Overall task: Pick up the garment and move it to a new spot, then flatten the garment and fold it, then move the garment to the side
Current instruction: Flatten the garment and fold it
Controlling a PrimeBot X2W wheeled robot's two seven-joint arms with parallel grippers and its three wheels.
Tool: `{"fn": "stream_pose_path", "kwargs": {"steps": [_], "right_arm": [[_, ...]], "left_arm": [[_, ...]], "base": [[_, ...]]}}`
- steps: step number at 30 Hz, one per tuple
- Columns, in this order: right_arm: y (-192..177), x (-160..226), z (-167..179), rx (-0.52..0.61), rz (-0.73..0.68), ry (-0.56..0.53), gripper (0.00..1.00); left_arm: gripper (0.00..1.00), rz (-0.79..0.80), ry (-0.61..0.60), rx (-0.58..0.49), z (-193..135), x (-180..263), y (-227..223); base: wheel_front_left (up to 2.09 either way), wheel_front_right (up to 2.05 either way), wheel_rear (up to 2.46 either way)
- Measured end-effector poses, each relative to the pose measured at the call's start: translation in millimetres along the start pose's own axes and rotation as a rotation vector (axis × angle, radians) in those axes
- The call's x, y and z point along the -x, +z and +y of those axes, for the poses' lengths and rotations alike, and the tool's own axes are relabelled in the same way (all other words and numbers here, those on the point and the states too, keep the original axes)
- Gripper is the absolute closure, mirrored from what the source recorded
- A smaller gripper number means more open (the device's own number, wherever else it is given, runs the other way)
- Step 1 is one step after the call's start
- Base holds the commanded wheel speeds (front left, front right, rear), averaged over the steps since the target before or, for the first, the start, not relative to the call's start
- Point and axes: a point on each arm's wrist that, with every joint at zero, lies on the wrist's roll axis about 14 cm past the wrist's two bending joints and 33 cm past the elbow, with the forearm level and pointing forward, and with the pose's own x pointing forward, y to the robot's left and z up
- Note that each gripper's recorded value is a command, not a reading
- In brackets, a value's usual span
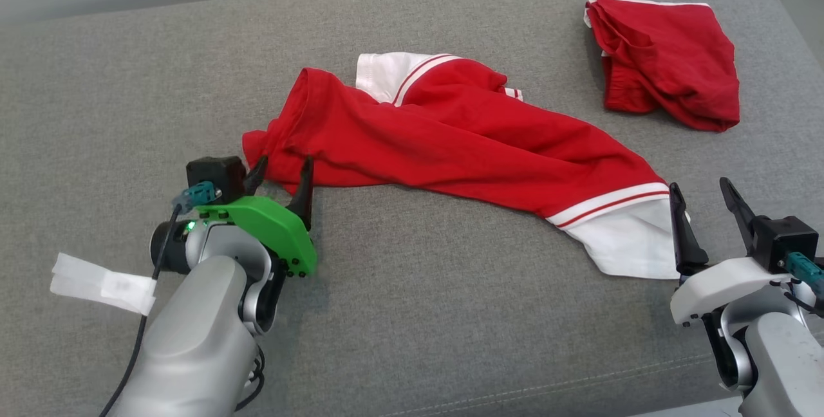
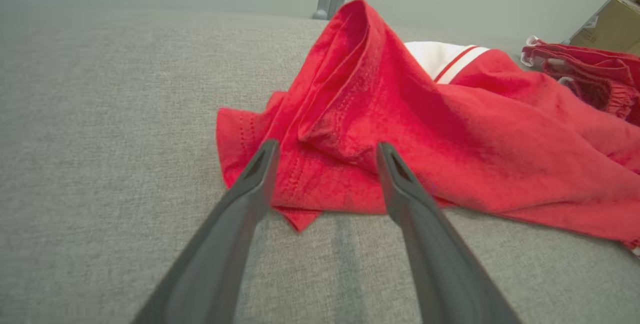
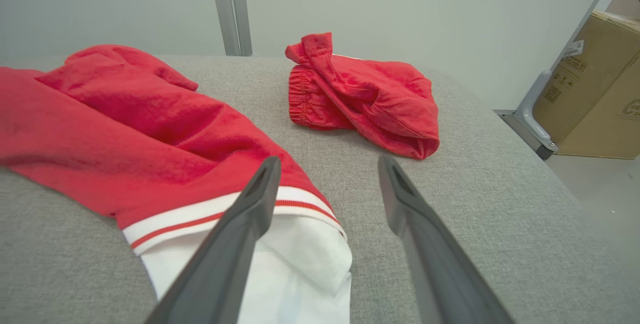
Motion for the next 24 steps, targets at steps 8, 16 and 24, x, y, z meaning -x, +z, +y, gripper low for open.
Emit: {"fn": "stream_pose_path", "kwargs": {"steps": [8, 16, 24], "right_arm": [[-5.6, 2.6, -1.1, 0.001, 0.017, 0.0, 0.0], [-9.8, 8.7, -18.4, 0.018, 0.032, -0.045, 0.0], [-10.2, 10.4, -25.4, 0.023, 0.035, -0.063, 0.0]], "left_arm": [[0.0, 0.055, 0.026, 0.106, 6.4, -2.3, -20.8], [0.0, 0.066, 0.01, 0.174, 1.4, -11.7, -26.5], [0.0, 0.036, 0.014, 0.254, 2.8, -16.1, -20.5]], "base": [[0.0, 0.0, 0.0], [0.0, 0.0, 0.0], [0.0, 0.0, 0.0]]}}
